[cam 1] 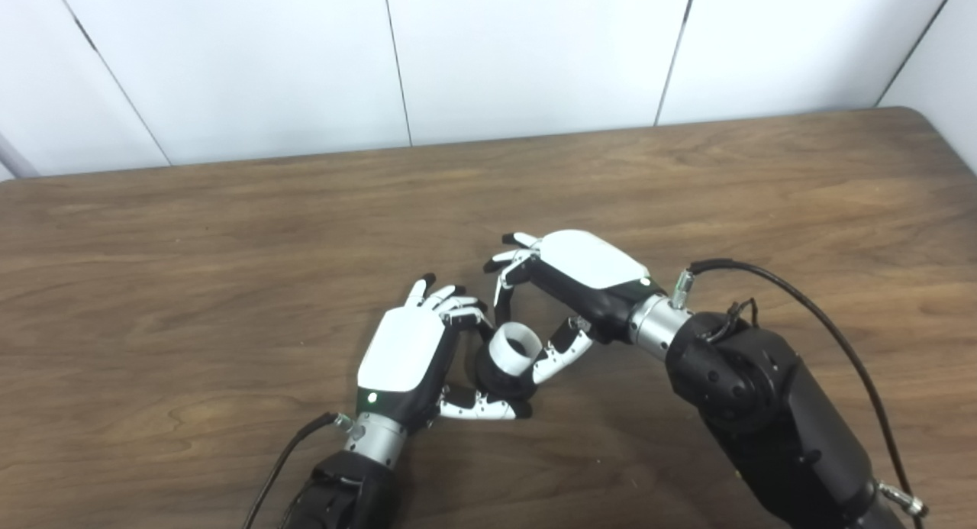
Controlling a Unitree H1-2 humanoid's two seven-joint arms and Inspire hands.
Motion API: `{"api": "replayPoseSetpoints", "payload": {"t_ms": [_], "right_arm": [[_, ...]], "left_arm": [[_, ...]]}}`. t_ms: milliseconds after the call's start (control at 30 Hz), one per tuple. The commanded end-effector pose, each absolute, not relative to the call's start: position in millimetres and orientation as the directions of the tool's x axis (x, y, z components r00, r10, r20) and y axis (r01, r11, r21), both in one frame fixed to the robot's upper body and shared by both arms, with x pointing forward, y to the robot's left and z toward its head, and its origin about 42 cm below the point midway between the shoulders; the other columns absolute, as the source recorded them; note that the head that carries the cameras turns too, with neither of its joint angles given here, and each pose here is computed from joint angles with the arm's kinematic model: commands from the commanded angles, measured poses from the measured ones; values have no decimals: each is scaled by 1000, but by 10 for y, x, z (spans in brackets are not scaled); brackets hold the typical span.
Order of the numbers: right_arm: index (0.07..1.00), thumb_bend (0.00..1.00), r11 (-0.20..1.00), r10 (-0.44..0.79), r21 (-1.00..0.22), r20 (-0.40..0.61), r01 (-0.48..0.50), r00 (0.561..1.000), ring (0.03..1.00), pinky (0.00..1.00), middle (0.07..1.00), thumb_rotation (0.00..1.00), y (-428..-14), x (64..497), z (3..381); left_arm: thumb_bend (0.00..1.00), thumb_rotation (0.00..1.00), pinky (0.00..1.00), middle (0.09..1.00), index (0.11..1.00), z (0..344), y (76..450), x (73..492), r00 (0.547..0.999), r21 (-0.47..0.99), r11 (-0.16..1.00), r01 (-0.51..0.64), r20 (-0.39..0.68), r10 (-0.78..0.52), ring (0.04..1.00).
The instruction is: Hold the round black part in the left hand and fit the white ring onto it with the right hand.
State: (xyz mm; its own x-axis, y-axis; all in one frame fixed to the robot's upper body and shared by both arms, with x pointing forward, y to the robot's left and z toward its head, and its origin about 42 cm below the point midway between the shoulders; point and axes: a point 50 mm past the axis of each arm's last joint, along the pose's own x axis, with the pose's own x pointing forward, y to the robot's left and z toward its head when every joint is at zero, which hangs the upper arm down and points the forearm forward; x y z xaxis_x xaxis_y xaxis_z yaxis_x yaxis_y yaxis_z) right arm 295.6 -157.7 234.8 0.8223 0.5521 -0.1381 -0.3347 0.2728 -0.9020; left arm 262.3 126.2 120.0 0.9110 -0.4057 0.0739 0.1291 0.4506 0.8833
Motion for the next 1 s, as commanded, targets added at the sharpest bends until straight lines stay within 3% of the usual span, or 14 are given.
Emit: {"api": "replayPoseSetpoints", "payload": {"t_ms": [0,967], "right_arm": [[487,518,283,574,-915,-77,-287,815,981,944,862,135,-1533,2960,2485],[487,518,286,549,-911,-98,-297,830,979,942,859,135,-1563,2999,2422]], "left_arm": [[521,56,1000,763,485,1082,1251,2599,912,896,407,175,9,-411,873],[521,57,1000,763,485,1087,1256,2621,909,901,398,170,12,-416,872]]}}
